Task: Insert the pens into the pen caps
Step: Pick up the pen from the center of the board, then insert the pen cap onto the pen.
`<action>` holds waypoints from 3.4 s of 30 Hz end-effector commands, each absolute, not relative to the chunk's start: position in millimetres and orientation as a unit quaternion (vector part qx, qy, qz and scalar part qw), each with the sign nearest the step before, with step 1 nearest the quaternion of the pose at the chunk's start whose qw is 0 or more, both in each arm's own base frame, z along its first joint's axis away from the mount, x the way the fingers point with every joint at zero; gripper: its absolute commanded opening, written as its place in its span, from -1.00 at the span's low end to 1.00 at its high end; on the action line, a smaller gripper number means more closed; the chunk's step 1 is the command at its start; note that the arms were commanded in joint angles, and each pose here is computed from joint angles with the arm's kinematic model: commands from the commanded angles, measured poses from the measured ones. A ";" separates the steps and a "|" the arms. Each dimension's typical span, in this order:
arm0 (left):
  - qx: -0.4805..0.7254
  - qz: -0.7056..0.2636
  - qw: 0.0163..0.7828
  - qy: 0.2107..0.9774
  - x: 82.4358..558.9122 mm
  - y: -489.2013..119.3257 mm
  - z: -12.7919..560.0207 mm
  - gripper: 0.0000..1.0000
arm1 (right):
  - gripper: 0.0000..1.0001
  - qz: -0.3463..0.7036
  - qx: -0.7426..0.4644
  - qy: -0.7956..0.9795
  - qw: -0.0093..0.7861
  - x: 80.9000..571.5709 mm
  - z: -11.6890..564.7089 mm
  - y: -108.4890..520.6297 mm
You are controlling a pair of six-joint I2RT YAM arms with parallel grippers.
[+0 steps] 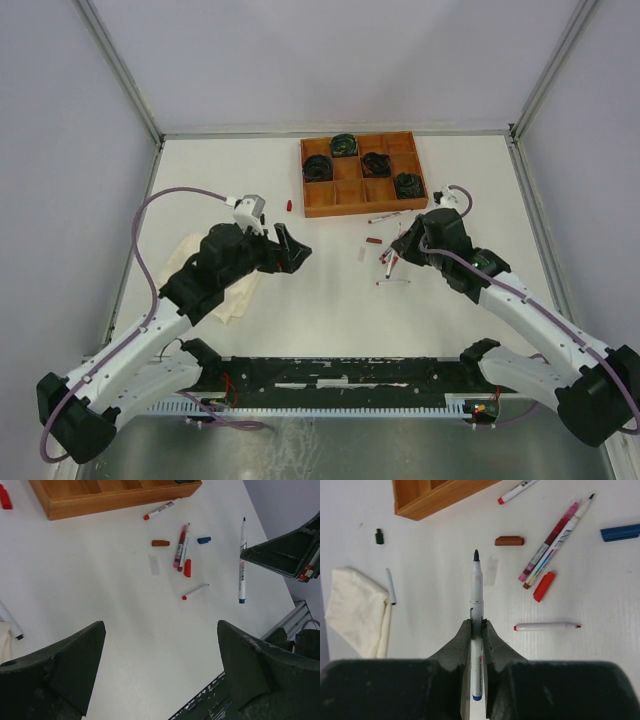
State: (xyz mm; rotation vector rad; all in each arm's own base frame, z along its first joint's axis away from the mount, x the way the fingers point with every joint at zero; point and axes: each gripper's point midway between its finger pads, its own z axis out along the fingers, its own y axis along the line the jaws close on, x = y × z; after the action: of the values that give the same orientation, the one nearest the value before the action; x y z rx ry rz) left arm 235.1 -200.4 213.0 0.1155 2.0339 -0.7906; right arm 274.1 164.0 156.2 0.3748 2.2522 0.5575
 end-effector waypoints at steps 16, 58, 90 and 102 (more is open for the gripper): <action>0.121 -0.464 0.430 0.765 202.7 -294.3 227.9 0.75 | -0.71 0.397 0.129 0.805 0.420 251.6 211.9 274.1; 0.113 -0.421 0.436 0.788 201.6 -278.8 206.0 -0.67 | -0.62 0.452 0.072 0.793 0.403 215.9 227.1 341.6; 0.156 -0.310 0.469 0.812 202.7 -235.8 222.7 -0.95 | 0.68 0.050 -0.061 0.888 0.452 231.4 209.3 174.4; 0.153 -0.252 0.474 0.830 200.7 -207.0 223.9 -0.95 | 0.66 0.001 -0.115 0.944 0.311 287.6 153.4 137.4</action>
State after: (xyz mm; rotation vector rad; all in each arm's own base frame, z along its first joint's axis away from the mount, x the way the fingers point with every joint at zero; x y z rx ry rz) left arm 197.5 -218.7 199.6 0.3566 2.0917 -0.6732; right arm 272.1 133.4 156.6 -0.1669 2.4452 -0.0263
